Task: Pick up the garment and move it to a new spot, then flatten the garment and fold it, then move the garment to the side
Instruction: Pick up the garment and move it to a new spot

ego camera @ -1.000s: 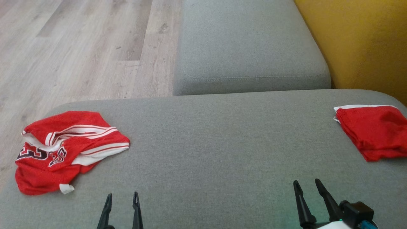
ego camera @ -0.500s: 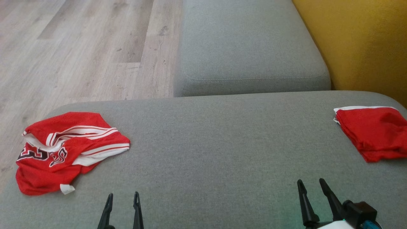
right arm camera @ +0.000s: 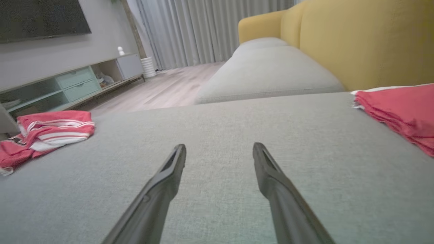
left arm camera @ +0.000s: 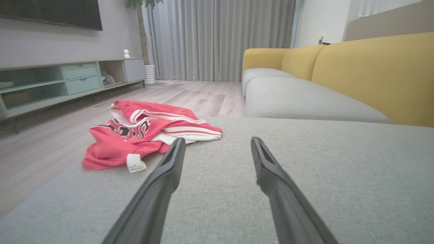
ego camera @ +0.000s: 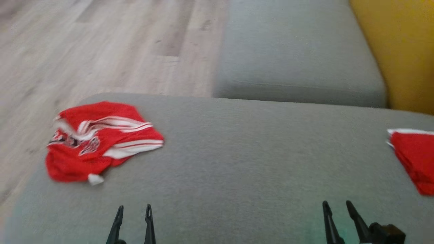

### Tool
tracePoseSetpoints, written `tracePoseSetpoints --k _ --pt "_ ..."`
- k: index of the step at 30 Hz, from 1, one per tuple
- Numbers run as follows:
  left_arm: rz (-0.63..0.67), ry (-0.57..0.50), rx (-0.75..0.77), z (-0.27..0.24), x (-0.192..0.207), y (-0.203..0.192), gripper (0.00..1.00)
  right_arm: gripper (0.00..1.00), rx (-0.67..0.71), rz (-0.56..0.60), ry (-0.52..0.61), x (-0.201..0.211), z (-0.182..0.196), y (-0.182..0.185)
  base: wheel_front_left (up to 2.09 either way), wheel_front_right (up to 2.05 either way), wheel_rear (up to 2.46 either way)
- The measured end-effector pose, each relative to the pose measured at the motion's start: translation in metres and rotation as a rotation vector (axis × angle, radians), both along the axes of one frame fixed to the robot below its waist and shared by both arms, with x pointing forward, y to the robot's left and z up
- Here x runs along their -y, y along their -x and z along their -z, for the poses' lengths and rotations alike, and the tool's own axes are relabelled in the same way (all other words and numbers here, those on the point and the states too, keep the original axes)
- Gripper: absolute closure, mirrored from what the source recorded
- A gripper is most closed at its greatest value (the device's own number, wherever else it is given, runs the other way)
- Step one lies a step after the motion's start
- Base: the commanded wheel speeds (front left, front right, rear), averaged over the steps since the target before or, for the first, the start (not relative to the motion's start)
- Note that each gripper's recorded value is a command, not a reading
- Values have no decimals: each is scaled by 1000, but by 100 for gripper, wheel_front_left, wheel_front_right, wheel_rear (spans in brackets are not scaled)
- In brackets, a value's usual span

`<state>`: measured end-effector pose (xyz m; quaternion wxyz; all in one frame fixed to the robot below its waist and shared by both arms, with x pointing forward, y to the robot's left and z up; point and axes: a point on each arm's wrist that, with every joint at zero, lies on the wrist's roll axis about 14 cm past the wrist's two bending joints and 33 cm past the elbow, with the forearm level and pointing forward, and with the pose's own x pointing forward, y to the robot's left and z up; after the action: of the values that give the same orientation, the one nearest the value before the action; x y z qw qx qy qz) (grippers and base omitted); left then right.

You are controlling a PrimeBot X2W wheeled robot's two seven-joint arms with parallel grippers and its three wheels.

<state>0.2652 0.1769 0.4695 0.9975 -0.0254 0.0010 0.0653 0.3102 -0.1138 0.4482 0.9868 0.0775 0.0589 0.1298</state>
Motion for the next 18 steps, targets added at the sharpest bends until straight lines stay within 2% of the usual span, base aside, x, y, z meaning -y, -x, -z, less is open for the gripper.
tracePoseSetpoints --k 6,11,14,18 --pt "-184 -4 -6 5 -50 30 0 0 -6 -171 15 -53 -1 -10 0 0 0" --pt "-374 -5 3 0 -94 56 0 0 52 -334 5 -113 -23 -36 0 0 0" --pt "-455 -10 -9 -1 -110 67 0 0 62 -390 -7 -136 -28 -49 0 0 0" --pt "-518 -16 -22 -2 -123 76 0 0 22 -423 -4 -145 -14 -52 0 0 0"
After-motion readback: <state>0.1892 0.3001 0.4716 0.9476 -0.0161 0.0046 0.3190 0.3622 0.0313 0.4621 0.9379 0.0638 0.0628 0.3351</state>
